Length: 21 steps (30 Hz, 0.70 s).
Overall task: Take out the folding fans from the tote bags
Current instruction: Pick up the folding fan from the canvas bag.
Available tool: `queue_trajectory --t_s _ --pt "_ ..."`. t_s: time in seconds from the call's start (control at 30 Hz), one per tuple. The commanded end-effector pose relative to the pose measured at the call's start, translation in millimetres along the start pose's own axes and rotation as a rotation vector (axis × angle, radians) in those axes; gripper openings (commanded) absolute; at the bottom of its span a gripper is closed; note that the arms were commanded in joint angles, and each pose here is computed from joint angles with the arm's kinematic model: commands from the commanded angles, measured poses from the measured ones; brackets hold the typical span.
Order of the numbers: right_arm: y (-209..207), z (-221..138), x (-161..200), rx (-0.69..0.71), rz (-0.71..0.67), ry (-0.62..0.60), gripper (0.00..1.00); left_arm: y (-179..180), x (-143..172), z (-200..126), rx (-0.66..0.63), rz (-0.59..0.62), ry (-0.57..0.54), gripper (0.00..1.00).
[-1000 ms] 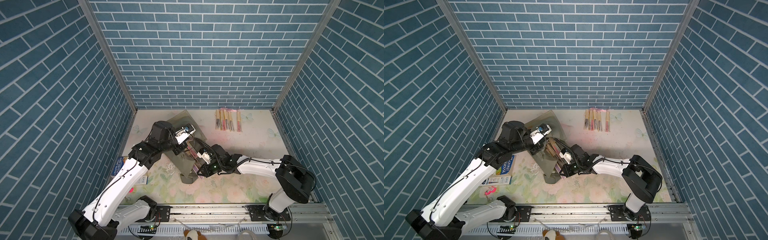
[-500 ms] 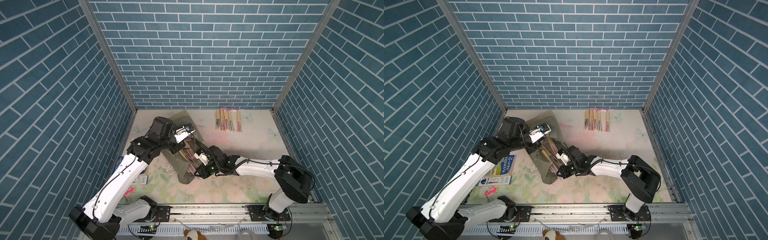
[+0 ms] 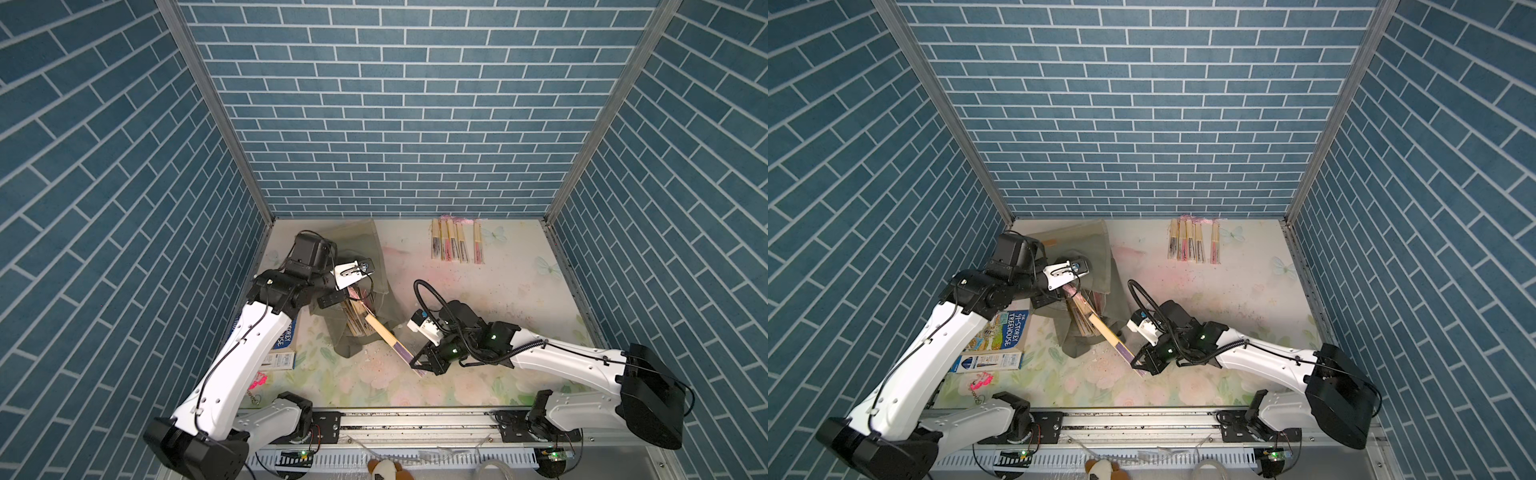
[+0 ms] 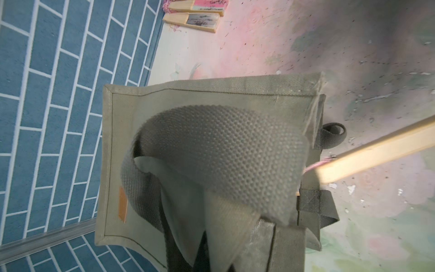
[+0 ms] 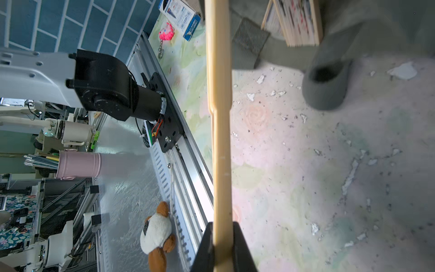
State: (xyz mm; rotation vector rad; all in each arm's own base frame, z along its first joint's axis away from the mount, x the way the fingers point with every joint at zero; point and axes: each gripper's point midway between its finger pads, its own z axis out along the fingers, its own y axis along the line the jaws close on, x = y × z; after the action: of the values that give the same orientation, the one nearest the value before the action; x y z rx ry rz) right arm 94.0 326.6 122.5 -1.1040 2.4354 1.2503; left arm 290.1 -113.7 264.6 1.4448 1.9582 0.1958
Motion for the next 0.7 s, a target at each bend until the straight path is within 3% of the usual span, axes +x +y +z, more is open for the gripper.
queue_trajectory --t_s 0.0,0.2,0.37,0.5,0.67 --pt "2 -7 20 -0.011 -0.046 0.034 0.01 20 -6 4 -0.025 0.046 -0.026 0.00" --pt "-4 10 -12 0.005 -0.069 -0.032 0.01 5 -24 10 0.007 0.032 -0.176 0.00" --pt "-7 35 -62 0.009 -0.053 -0.089 0.02 4 -30 7 0.005 -0.002 -0.220 0.00" --pt "-18 38 -110 0.055 -0.004 -0.173 0.01 -1 -38 1 0.037 -0.026 -0.256 0.00" --pt "-33 44 -134 0.095 0.096 -0.208 0.01 -4 -46 -5 0.048 -0.068 -0.318 0.00"
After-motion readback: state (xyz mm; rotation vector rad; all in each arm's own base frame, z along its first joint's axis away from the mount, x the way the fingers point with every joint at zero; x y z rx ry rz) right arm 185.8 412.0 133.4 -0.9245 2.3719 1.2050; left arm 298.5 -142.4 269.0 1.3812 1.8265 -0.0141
